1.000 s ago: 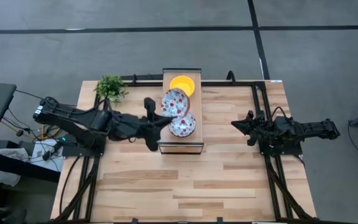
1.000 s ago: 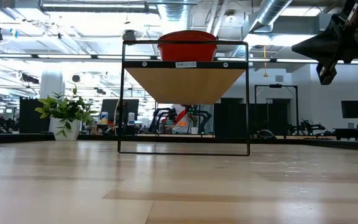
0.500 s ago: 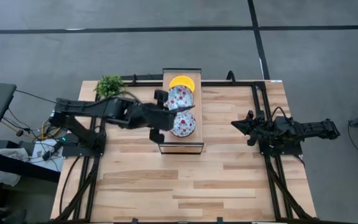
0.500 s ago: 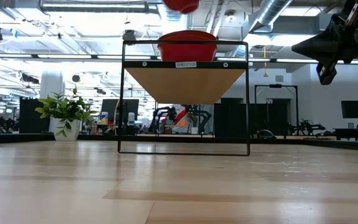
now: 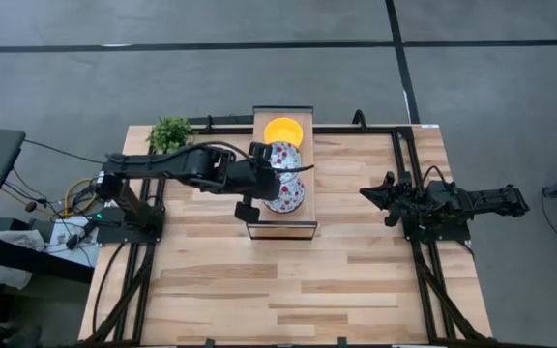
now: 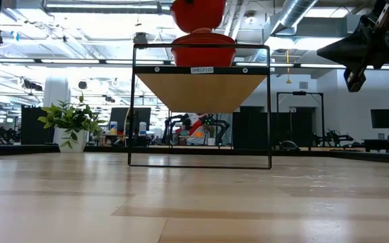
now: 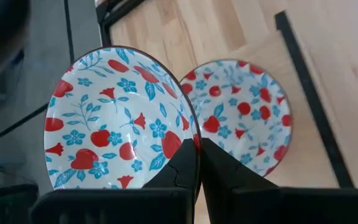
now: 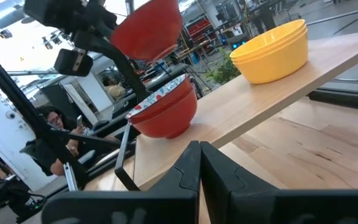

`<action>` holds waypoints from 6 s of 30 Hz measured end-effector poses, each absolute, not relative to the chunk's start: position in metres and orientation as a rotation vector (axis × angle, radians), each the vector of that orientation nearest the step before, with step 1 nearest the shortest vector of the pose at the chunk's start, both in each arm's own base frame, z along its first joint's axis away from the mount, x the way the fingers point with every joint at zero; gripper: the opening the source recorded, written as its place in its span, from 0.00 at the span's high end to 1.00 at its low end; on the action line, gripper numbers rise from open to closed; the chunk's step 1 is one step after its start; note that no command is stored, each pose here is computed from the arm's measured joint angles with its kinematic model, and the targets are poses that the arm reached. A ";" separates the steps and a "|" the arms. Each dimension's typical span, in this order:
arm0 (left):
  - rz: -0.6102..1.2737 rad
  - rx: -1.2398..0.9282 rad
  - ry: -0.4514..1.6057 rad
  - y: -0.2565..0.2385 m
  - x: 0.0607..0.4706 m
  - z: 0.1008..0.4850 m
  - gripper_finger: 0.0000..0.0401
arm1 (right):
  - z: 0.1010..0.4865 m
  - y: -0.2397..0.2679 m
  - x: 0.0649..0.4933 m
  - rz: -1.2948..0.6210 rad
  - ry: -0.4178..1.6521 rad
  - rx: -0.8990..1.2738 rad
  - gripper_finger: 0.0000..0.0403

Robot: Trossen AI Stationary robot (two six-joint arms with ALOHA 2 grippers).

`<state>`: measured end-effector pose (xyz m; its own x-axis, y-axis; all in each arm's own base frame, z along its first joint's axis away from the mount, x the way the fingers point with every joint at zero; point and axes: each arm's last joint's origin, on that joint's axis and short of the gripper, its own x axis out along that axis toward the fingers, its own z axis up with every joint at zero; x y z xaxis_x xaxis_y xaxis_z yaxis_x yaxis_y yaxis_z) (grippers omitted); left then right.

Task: Pick & Place Mini bowls
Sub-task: Stack the white patterned bowl on top of the white patterned bowl on the shelf

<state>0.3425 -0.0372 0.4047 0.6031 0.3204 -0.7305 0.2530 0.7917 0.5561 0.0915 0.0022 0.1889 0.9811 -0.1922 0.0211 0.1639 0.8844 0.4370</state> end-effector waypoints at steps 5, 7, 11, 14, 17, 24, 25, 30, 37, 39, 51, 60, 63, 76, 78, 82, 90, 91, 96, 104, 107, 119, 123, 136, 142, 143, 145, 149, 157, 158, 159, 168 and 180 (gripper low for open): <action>0.024 0.638 0.968 -0.036 0.346 0.399 0.98 | 0.189 0.002 0.092 -0.185 -0.064 0.449 1.00; -0.017 0.602 0.972 -0.038 0.350 0.395 0.98 | 0.189 0.002 0.092 -0.185 -0.065 0.449 1.00; -0.037 0.571 0.983 -0.042 0.358 0.387 0.98 | 0.189 0.002 0.092 -0.185 -0.065 0.449 1.00; -0.037 0.573 1.002 -0.042 0.363 0.381 0.98 | 0.189 0.002 0.092 -0.185 -0.065 0.449 1.00; -0.040 0.575 1.008 -0.042 0.365 0.378 0.98 | 0.189 0.002 0.092 -0.185 -0.064 0.449 1.00; -0.055 0.588 0.998 -0.051 0.364 0.379 0.98 | 0.189 0.002 0.092 -0.185 -0.064 0.449 1.00; -0.055 0.591 1.000 -0.052 0.365 0.378 0.98 | 0.189 0.002 0.091 -0.185 -0.065 0.449 1.00; -0.035 0.626 1.040 -0.057 0.372 0.366 0.98 | 0.189 0.002 0.092 -0.185 -0.065 0.449 1.00; -0.042 0.646 1.074 -0.061 0.375 0.358 0.98 | 0.189 0.002 0.092 -0.185 -0.064 0.449 1.00; -0.049 0.652 1.089 -0.062 0.373 0.357 0.98 | 0.189 0.002 0.092 -0.185 -0.065 0.449 1.00; -0.049 0.639 1.093 -0.068 0.371 0.357 0.98 | 0.189 0.002 0.092 -0.185 -0.064 0.449 1.00; -0.047 0.618 1.088 -0.071 0.371 0.357 0.98 | 0.189 0.002 0.091 -0.185 -0.065 0.449 1.00; -0.048 0.618 1.088 -0.072 0.371 0.357 0.98 | 0.189 0.002 0.092 -0.185 -0.065 0.449 1.00; -0.059 0.626 1.114 -0.073 0.370 0.350 0.98 | 0.189 0.002 0.092 -0.185 -0.065 0.449 1.00; -0.058 0.625 1.109 -0.073 0.370 0.351 0.97 | 0.189 0.002 0.092 -0.185 -0.064 0.449 1.00; -0.057 0.625 1.101 -0.074 0.370 0.351 0.97 | 0.189 0.002 0.092 -0.185 -0.064 0.449 1.00; -0.042 0.602 1.087 -0.076 0.371 0.352 0.97 | 0.189 0.002 0.092 -0.185 -0.064 0.449 1.00; -0.042 0.602 1.087 -0.076 0.371 0.352 0.97 | 0.189 0.002 0.092 -0.185 -0.064 0.449 1.00; -0.042 0.602 1.087 -0.076 0.371 0.352 0.97 | 0.189 0.002 0.092 -0.185 -0.065 0.449 1.00; -0.042 0.603 1.091 -0.076 0.372 0.349 0.92 | 0.189 0.002 0.092 -0.185 -0.065 0.449 1.00; -0.035 0.596 1.101 -0.076 0.372 0.345 0.91 | 0.189 0.002 0.092 -0.185 -0.065 0.449 1.00; -0.031 0.581 1.084 -0.078 0.371 0.346 0.83 | 0.189 0.002 0.092 -0.185 -0.064 0.449 1.00; -0.032 0.580 1.078 -0.078 0.370 0.348 0.81 | 0.189 0.002 0.092 -0.185 -0.064 0.449 1.00; -0.010 0.519 1.061 -0.083 0.358 0.359 0.77 | 0.189 0.002 0.092 -0.185 -0.064 0.449 1.00; -0.009 0.514 1.056 -0.084 0.355 0.362 0.77 | 0.189 0.002 0.092 -0.185 -0.065 0.449 1.00; -0.009 0.514 1.056 -0.084 0.355 0.362 0.77 | 0.189 0.002 0.092 -0.185 -0.065 0.449 1.00; -0.008 0.513 1.056 -0.084 0.355 0.362 0.77 | 0.189 0.002 0.092 -0.185 -0.064 0.449 1.00; -0.004 0.502 1.052 -0.086 0.354 0.362 0.77 | 0.189 0.002 0.092 -0.185 -0.064 0.449 1.00; -0.001 0.485 1.008 -0.086 0.342 0.377 0.81 | 0.189 0.002 0.092 -0.185 -0.064 0.449 1.00; 0.000 0.483 1.004 -0.086 0.341 0.378 0.83 | 0.189 0.002 0.092 -0.185 -0.064 0.449 1.00; 0.001 0.483 1.002 -0.086 0.341 0.379 0.84 | 0.189 0.002 0.092 -0.185 -0.064 0.449 1.00; 0.024 0.478 0.970 -0.078 0.353 0.369 0.91 | 0.189 0.002 0.092 -0.185 -0.064 0.449 1.00; 0.024 0.457 0.954 -0.079 0.358 0.357 0.89 | 0.189 0.002 0.092 -0.185 -0.064 0.449 1.00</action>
